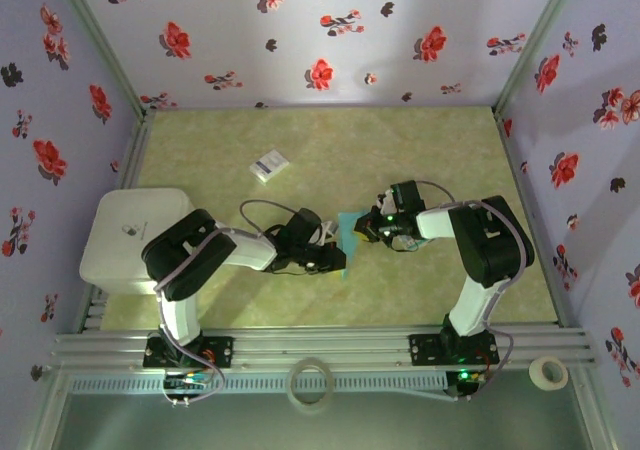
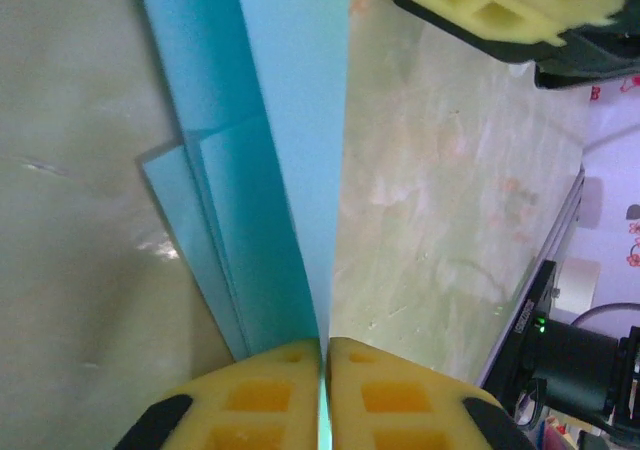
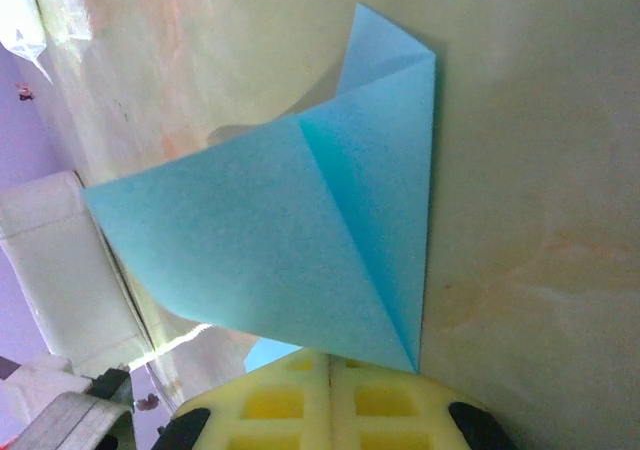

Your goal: Fold a paper plane with a square sheet of paper (pick it up from the middle)

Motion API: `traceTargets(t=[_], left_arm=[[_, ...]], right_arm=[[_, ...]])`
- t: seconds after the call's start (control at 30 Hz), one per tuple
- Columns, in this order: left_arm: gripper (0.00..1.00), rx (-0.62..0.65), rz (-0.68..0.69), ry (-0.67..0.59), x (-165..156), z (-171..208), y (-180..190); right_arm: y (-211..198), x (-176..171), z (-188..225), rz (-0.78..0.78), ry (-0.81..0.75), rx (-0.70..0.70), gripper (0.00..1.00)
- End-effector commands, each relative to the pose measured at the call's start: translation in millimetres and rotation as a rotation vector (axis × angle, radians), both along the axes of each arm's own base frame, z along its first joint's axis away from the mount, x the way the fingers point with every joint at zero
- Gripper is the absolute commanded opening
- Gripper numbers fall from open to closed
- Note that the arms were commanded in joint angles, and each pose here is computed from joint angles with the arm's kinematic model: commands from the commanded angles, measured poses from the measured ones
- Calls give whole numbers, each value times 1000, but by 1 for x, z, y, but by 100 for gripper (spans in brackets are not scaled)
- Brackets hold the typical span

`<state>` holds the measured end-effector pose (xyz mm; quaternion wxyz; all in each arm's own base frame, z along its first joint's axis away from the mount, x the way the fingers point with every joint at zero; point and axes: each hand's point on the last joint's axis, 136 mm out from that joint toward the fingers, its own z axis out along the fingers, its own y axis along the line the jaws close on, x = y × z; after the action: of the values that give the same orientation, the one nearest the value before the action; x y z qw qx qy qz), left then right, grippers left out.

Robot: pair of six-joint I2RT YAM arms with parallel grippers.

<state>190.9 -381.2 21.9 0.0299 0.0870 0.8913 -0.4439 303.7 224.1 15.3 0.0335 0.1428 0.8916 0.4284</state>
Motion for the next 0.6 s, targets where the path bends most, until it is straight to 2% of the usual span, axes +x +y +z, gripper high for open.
traceTargets(t=[0.0, 0.13, 0.57], left_arm=[[12, 116, -82, 139, -45, -29, 22], [8, 120, -78, 145, -45, -31, 22], [19, 116, -78, 144, -49, -27, 27]], right_arm=[[-34, -24, -59, -73, 149, -211, 2], [-33, -24, -59, -72, 151, -205, 2], [-36, -27, -64, -74, 168, -247, 1]])
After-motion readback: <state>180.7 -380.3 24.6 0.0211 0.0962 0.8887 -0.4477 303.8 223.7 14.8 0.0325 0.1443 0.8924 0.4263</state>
